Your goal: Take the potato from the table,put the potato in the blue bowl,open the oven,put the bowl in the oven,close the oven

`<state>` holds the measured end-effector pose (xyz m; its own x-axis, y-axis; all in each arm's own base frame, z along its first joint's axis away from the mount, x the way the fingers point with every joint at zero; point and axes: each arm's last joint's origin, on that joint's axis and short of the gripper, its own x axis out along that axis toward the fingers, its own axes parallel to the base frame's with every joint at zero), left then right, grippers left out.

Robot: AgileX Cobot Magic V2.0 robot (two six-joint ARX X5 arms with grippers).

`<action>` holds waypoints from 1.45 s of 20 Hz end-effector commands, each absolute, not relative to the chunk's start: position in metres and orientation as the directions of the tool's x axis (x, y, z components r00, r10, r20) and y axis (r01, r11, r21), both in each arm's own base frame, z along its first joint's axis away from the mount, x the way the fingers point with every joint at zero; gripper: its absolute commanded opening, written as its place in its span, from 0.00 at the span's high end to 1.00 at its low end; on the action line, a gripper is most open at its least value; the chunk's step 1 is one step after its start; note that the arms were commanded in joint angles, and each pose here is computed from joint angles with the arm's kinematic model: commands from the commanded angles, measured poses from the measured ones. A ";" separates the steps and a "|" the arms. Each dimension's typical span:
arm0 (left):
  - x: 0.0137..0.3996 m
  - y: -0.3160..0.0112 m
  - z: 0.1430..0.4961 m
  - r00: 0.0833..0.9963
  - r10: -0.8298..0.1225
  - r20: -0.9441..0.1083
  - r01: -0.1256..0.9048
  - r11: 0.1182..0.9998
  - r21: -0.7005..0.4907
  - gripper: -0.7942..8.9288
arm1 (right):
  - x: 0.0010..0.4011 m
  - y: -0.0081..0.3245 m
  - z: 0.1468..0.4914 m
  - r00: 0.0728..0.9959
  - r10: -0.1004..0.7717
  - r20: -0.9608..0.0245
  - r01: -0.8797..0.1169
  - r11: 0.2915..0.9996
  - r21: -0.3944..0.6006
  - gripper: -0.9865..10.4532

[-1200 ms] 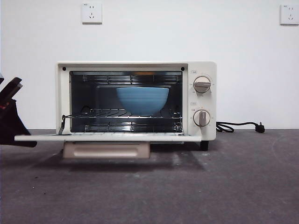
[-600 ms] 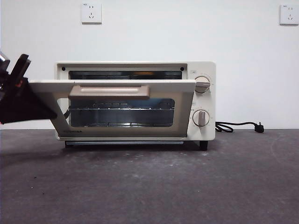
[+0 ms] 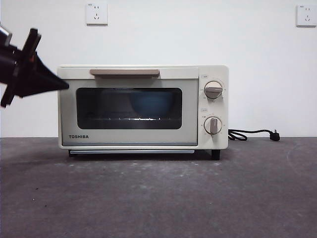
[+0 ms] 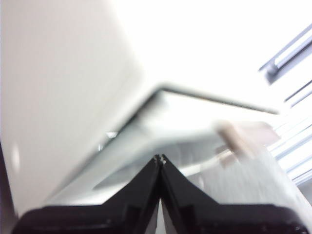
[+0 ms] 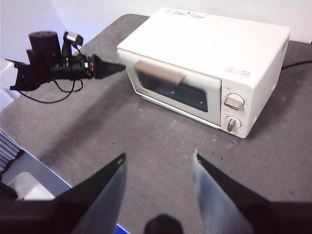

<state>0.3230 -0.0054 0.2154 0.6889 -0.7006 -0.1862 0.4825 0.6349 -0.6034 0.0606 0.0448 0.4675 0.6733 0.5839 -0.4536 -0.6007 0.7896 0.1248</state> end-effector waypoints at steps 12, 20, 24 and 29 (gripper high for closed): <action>0.309 -0.012 0.282 0.646 -0.747 -0.157 0.578 0.612 -0.540 0.93 | 0.066 0.049 0.467 0.664 0.581 -0.471 -0.598 0.791 0.133 0.72; 0.246 -0.016 0.354 0.727 -0.632 -0.269 0.532 0.766 -0.360 0.93 | 0.077 0.056 0.464 0.649 0.571 -0.502 -0.597 0.792 0.129 0.72; 0.206 -0.019 0.386 0.761 -0.564 -0.322 0.495 0.825 -0.275 0.93 | 0.083 0.061 0.462 0.639 0.564 -0.523 -0.595 0.793 0.129 0.72; 0.163 -0.021 0.409 0.768 -0.519 -0.376 0.473 0.855 -0.214 0.93 | 0.089 0.065 0.458 0.619 0.551 -0.559 -0.596 0.794 0.123 0.72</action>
<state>0.1667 -0.0201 0.4096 0.7742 -0.5241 -0.3548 0.4616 0.8512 -0.2499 0.0897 0.0645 0.4579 0.6193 0.5473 -0.5630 -0.5880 0.7985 0.1294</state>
